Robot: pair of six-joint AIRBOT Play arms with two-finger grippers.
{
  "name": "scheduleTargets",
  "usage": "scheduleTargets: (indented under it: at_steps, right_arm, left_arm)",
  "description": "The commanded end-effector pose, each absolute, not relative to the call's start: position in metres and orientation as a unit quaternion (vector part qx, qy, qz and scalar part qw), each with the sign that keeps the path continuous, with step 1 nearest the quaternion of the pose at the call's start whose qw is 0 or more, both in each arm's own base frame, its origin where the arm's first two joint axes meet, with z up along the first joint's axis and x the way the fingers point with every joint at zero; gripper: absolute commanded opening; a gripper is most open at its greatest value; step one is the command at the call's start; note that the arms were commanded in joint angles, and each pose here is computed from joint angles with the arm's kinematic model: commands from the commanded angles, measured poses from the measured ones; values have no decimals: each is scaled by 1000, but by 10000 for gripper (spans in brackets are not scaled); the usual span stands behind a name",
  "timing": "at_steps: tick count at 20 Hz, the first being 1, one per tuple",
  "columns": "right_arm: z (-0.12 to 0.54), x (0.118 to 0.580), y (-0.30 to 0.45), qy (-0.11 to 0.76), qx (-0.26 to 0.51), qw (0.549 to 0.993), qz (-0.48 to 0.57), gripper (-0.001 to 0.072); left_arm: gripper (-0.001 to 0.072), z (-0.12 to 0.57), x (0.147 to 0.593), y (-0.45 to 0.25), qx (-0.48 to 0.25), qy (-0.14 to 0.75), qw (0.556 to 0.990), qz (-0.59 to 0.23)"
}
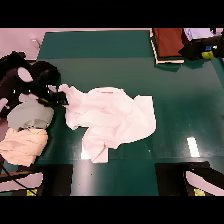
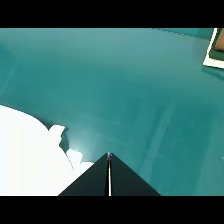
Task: Fold the shirts.
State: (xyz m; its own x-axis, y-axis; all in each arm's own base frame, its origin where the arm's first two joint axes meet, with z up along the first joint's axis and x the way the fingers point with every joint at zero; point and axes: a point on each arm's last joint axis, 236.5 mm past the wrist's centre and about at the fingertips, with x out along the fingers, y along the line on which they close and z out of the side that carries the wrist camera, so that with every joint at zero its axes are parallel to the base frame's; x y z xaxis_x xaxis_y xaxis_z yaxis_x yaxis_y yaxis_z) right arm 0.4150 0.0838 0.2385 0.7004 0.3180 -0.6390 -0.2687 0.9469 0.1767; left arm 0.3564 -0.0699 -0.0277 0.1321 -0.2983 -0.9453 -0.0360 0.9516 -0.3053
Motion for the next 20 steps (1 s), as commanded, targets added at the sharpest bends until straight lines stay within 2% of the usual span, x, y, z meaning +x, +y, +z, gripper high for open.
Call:
scheduleTargets:
  at_steps: [1,4,8,9,10,11,12,16,17,18,19,20]
  right_arm:
    - [236,415,84,355,36,920,159,14]
    - [236,414,84,356,36,920,159,13]
    - [237,412,84,357,35,920,160,14]
    - [236,412,84,359,35,919,160,14]
    - [235,411,84,363,34,917,160,14]
    - [231,408,83,372,30,914,159,14]
    - [224,404,77,387,26,909,153,14]
    - [147,386,40,483,55,867,111,14]
    - [116,380,28,509,71,853,94,39]
    - [84,375,19,533,89,838,81,264]
    - [49,367,18,563,117,814,77,423]
    - [20,361,24,588,143,792,85,423]
  left_arm:
    - [571,-56,338,-80,-178,656,729,-79]
    - [571,-48,371,-102,-255,594,758,-85]
    - [569,-53,384,-121,-242,574,777,-92]
    - [514,-52,387,-125,-240,567,782,-94]
    - [328,-47,394,-126,-239,556,790,-95]
    - [95,-39,401,-124,-238,546,798,-96]
    - [26,-27,410,-121,-235,533,807,-99]
    - [24,19,434,-118,-215,500,830,-123]
    - [24,27,439,-118,-212,491,835,-126]
    - [24,34,443,-119,-208,484,840,-131]
    - [25,39,445,-119,-205,480,842,-134]
    - [24,41,446,-120,-204,478,843,-136]
